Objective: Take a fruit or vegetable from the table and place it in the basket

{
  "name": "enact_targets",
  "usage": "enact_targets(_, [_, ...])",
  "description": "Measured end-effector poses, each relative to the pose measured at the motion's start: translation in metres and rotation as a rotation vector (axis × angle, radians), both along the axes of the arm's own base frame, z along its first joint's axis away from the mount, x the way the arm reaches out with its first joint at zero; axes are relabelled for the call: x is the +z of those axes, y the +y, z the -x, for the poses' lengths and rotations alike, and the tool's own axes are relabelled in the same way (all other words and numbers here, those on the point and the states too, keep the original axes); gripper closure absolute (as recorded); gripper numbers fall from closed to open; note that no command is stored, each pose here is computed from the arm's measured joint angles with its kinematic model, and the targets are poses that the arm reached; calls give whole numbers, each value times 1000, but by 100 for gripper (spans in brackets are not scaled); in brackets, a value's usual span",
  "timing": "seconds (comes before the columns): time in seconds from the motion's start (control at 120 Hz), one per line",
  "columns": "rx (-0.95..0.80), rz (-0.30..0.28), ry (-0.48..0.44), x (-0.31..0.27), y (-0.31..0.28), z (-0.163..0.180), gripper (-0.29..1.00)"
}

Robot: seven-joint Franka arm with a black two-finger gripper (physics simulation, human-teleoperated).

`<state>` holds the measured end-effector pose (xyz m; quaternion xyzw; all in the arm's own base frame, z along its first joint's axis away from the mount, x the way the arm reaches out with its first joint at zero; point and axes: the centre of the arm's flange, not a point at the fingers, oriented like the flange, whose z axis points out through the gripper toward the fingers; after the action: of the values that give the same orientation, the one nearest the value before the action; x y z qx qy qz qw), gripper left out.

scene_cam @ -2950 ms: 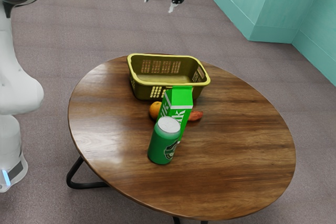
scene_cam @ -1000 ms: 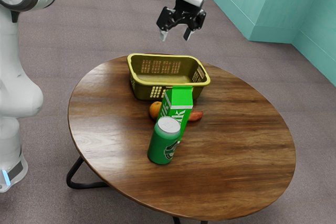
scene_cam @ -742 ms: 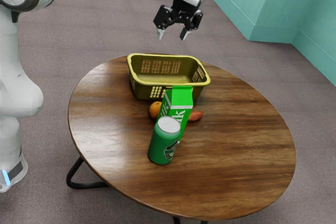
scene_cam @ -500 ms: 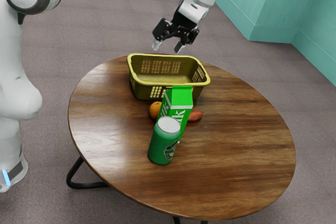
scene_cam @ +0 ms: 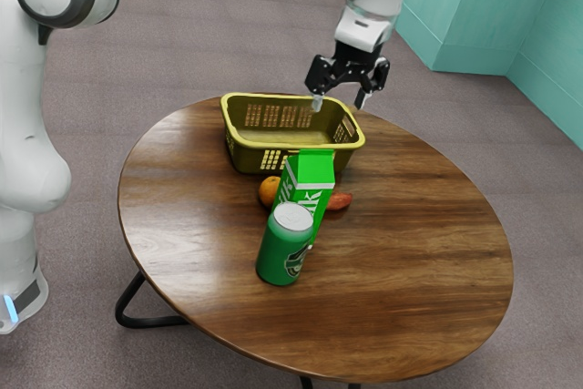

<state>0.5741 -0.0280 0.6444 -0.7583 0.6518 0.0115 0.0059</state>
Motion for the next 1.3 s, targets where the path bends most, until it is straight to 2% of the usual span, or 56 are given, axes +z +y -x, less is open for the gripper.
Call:
enact_targets(0.133, [-30, 17, -29, -5, 13, -10, 0])
enact_targets(0.342, [-54, 6, -26, -20, 29, -20, 0])
enact_targets(0.433, [-74, 45, -11, -32, 37, -27, 0])
enact_targets(0.5, [-86, 54, -8, -36, 39, -29, 0])
enact_targets(0.733, [-151, 44, 22, -44, 14, -21, 0])
enact_targets(1.3, [-143, 20, 83, -72, 32, -18, 0])
